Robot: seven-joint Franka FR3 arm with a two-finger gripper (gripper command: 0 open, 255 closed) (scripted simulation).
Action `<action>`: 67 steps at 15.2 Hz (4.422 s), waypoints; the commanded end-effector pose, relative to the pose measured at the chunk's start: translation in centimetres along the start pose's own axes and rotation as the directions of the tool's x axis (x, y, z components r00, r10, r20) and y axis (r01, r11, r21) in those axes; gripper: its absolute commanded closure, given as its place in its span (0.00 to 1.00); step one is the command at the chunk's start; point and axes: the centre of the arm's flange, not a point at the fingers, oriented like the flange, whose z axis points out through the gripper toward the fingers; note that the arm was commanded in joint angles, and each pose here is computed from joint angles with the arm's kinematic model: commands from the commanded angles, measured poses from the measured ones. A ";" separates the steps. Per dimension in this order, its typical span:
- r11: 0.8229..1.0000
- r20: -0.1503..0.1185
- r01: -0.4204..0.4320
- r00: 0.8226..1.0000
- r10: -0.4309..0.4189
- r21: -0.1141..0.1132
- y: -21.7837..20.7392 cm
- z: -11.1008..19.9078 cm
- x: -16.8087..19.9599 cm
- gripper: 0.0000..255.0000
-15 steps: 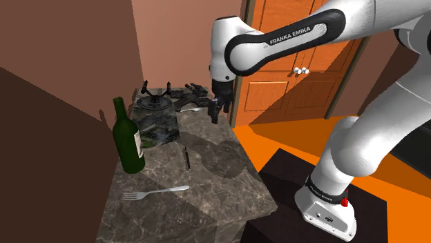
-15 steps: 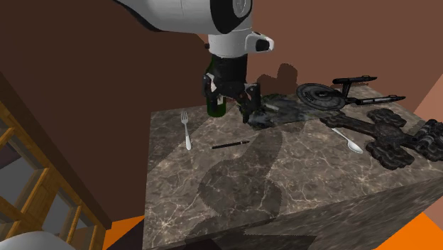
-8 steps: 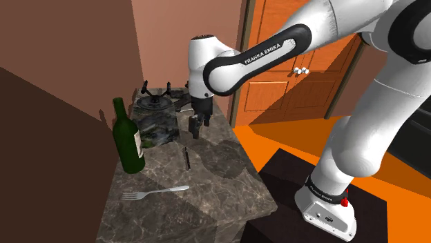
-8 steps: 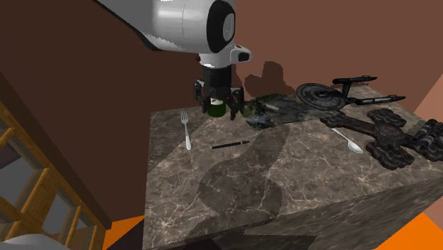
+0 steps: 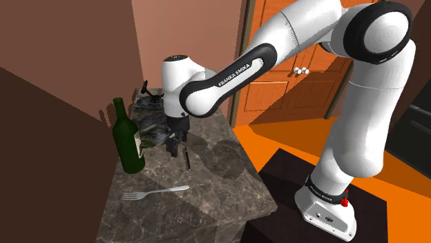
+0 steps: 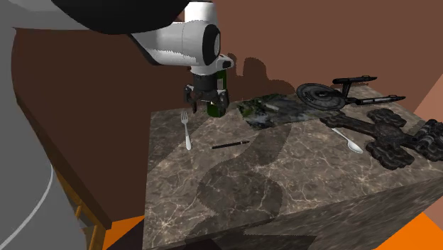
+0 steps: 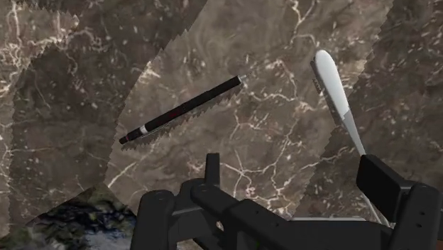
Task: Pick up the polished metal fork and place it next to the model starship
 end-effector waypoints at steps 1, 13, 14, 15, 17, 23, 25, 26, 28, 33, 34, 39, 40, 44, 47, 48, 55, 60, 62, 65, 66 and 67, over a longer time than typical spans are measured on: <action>0.999 -0.005 0.038 0.999 -0.038 0.004 -2.0 1.2 1.1 0.00; 0.965 -0.038 0.262 0.965 -0.261 0.025 -13.4 8.8 8.0 0.00; 0.964 -0.038 0.265 0.964 -0.264 0.025 -13.6 8.9 8.1 0.00; 0.964 -0.038 0.265 0.964 -0.264 0.025 -13.6 9.4 8.1 0.00; 0.964 -0.038 0.265 0.964 -0.264 0.025 -13.6 10.4 8.1 0.00; 0.964 -0.038 0.265 0.964 -0.264 0.025 -13.7 12.8 8.2 0.00; 0.964 -0.038 0.265 0.964 -0.264 0.025 -13.7 12.8 8.2 0.00; 0.964 -0.038 0.265 0.964 -0.264 0.025 -13.7 12.8 8.2 0.00; 0.964 -0.038 0.265 0.964 -0.264 0.025 -13.7 12.8 8.2 0.00; 0.964 -0.038 0.265 0.964 -0.264 0.025 -13.7 12.9 8.2 1.00; 0.964 -0.038 0.265 0.964 -0.264 0.025 -13.6 12.9 8.3 1.00; 0.964 -0.038 0.265 0.964 -0.264 0.025 -13.7 12.8 8.2 1.00; 0.964 -0.038 0.265 0.964 -0.264 0.025 -13.7 12.3 8.2 1.00; 0.964 -0.038 0.265 0.964 -0.264 0.025 -13.7 10.2 8.2 1.00; 0.964 -0.038 0.265 0.964 -0.264 0.025 -13.7 8.6 8.2 1.00; 0.964 -0.038 0.265 0.964 -0.264 0.025 -13.7 8.1 8.2 1.00; 0.964 -0.038 0.265 0.964 -0.264 0.025 -13.7 4.4 8.2 1.00; 0.964 -0.038 0.265 0.964 -0.264 0.025 -13.7 1.8 8.2 1.00; 0.964 -0.038 0.265 0.964 -0.264 0.025 -13.7 0.7 8.2 1.00; 0.964 -0.038 0.265 0.964 -0.264 0.025 -13.7 -0.9 8.3 1.00; 0.964 -0.038 0.265 0.964 -0.264 0.025 -13.7 -1.4 8.3 1.00; 0.964 -0.038 0.265 0.964 -0.264 0.025 -13.6 -1.9 8.3 1.00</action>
